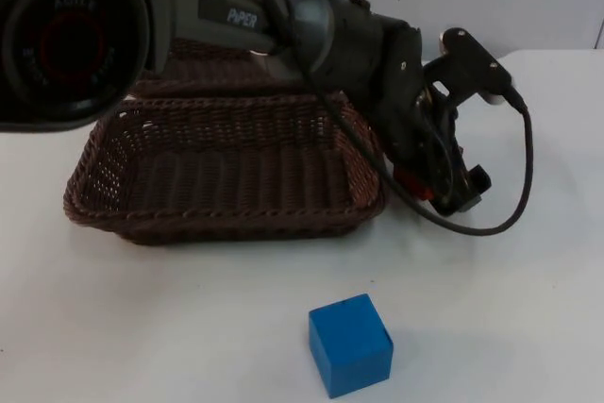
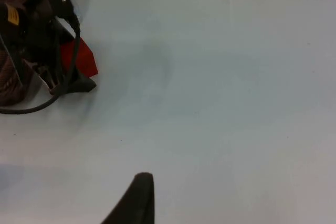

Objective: Pick up one cube with the left hand and place it into the upper basket. Pick up one cube with the right hand and place it into the lower basket.

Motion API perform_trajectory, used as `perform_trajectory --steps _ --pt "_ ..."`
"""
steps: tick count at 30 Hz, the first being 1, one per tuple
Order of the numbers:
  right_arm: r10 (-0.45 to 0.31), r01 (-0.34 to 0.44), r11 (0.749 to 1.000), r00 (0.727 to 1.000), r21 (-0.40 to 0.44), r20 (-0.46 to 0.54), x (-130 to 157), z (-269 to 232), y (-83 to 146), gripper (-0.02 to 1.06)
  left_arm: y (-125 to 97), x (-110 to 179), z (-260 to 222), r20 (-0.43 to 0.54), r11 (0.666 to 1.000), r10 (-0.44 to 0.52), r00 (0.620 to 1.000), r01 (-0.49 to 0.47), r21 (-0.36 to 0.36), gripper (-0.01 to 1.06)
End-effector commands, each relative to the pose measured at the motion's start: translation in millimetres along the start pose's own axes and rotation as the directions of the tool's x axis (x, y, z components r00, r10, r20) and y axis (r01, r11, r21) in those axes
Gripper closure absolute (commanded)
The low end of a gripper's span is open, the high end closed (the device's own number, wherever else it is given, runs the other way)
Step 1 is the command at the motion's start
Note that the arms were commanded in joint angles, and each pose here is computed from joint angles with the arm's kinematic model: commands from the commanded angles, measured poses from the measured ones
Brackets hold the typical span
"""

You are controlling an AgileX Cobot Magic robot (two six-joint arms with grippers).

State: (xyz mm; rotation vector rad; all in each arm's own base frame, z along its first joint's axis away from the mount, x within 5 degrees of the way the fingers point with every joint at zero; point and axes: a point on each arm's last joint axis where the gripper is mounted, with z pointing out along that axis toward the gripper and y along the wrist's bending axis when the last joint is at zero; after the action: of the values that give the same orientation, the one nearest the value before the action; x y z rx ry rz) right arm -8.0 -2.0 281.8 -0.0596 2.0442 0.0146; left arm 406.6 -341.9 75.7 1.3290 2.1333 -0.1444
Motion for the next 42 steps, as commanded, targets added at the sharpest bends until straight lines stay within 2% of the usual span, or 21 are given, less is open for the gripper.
perform_trajectory --steps 1,8,11,12,16,17,19,21,23,28,35,42 --pt "-0.004 0.004 1.000 1.000 0.008 -0.002 1 1 -1 -0.01 0 -1 1 0.009 1.000 -0.010 1.000 0.010 -0.002 0.02" --pt "-0.004 0.004 1.000 1.000 0.008 -0.002 1 1 -1 -0.01 0 -2 1 0.016 1.000 -0.002 1.000 0.002 -0.009 0.03" --pt "-0.004 0.004 1.000 1.000 0.008 -0.002 1 1 -1 -0.01 1 -2 1 0.012 1.000 0.020 1.000 -0.020 -0.017 0.13" --pt "-0.004 0.004 1.000 1.000 0.008 -0.002 1 1 -1 -0.01 1 -2 1 0.012 1.000 0.020 1.000 -0.020 -0.017 0.13" --pt "-0.004 0.004 1.000 1.000 0.008 -0.002 1 1 -1 -0.01 2 -1 1 0.009 0.999 0.036 0.999 -0.035 -0.023 0.50" --pt "-0.004 0.004 1.000 1.000 0.008 -0.002 1 1 -1 -0.01 2 -1 1 0.009 0.999 0.036 0.999 -0.035 -0.023 0.50" --pt "-0.004 0.004 1.000 1.000 0.008 -0.002 1 1 -1 -0.01 3 -4 -2 0.015 0.999 0.036 0.999 -0.035 -0.026 0.78" --pt "-0.004 0.004 1.000 1.000 0.008 -0.002 1 1 -1 -0.01 4 -8 -9 0.019 0.999 0.036 0.999 -0.035 -0.028 1.01" --pt "-0.004 0.004 1.000 1.000 0.008 -0.002 1 1 -1 -0.01 5 -11 -14 0.018 0.999 0.036 0.999 -0.035 -0.028 1.05" --pt "-0.004 0.004 1.000 1.000 0.008 -0.002 1 1 -1 -0.01 13 -31 -46 0.058 0.999 0.030 0.998 -0.028 -0.041 1.05" --pt "-0.004 0.004 1.000 1.000 0.008 -0.002 1 1 -1 -0.01 25 -62 -108 0.135 0.997 -0.040 0.990 0.049 -0.064 1.05" --pt "-0.004 0.004 1.000 1.000 0.008 -0.002 1 1 -1 -0.01 30 -76 -146 0.182 0.990 -0.115 0.977 0.128 -0.063 1.05"
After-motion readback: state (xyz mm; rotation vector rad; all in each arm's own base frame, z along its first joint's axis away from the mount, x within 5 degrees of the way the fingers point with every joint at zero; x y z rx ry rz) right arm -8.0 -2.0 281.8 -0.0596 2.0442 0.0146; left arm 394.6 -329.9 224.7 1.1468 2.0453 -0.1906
